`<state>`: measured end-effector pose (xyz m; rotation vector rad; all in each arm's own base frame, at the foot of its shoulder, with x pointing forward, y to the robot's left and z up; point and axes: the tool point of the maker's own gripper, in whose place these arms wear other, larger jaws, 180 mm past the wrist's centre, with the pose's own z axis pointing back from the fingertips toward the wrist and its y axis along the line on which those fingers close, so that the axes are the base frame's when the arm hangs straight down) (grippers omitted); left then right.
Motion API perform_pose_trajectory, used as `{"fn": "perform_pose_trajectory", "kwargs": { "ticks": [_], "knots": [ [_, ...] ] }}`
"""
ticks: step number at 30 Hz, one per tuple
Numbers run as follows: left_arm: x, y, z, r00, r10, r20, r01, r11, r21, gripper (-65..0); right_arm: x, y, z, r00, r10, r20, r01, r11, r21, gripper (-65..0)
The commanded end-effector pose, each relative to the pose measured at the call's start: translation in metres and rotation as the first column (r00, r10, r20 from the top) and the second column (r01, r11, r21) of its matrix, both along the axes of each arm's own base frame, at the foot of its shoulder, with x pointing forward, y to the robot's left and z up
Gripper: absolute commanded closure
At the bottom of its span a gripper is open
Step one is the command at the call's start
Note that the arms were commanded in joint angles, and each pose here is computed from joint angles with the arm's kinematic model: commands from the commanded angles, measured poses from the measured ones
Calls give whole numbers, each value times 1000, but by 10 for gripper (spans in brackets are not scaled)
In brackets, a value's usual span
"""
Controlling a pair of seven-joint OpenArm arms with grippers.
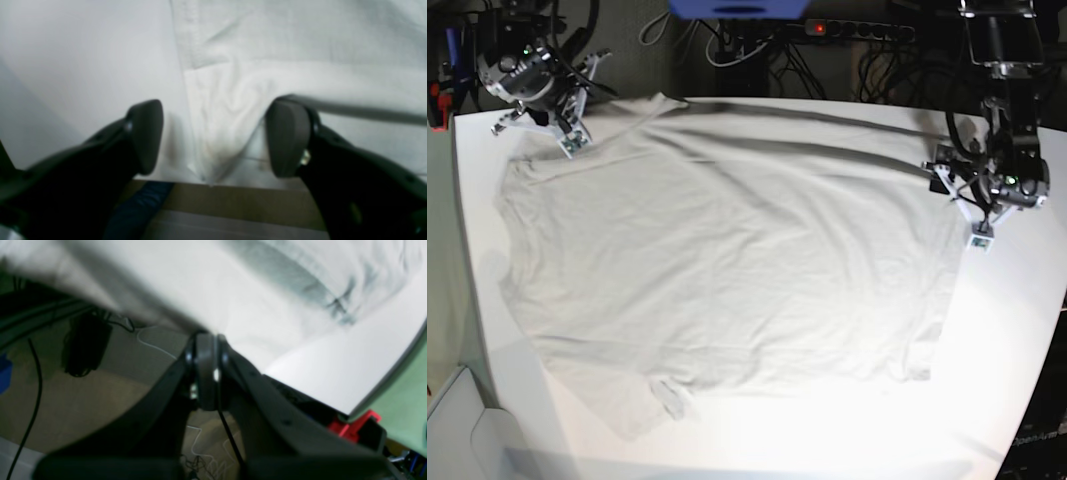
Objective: Layout the t-shirt on the table in an organized manner, then fold the t-shirt properly
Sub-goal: 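Move the right gripper along the collar edge to the shirt's corner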
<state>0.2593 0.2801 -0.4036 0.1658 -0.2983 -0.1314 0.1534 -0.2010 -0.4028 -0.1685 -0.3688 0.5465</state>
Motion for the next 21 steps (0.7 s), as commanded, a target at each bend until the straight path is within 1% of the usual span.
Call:
{"fn": "perform_pose_trajectory", "kwargs": {
  "ticks": [1, 3, 5, 10, 12, 17, 19, 21],
  "knots": [
    [9, 7, 12, 999, 0, 38, -1, 1000, 22, -471, -5, -3, 2, 1000, -1, -6, 1, 1000, -12, 0],
    [9, 8, 13, 999, 0, 38, -1, 1000, 24, -472, -20, -1, -3, 999, 6, -40, -6, 1000, -9, 0],
    [9, 8, 13, 999, 0, 38, -1, 1000, 24, -472, -26, 2, -5, 998, 5, -55, -5, 1000, 0, 0],
    [11, 8, 13, 999, 0, 42, -1, 1000, 23, -472, -41, 29, -14, 993, 65, -96, -60, 997, 51, 0],
    [11, 8, 13, 999, 0, 42, -1, 1000, 23, -472, -42, 39, -15, 991, 92, -101, -85, 994, 68, 0],
    [11, 8, 13, 999, 0, 42, -1, 1000, 23, -472, -43, 44, -17, 990, 93, -106, -85, 993, 78, 0],
    [10, 9, 13, 999, 0, 41, -1, 1000, 26, -472, -44, 43, -19, 989, 93, -113, -84, 993, 78, -20],
    [11, 8, 13, 999, 0, 42, -1, 1000, 25, -472, -45, 41, -20, 989, 96, -117, -88, 993, 72, -77]
  ]
}}
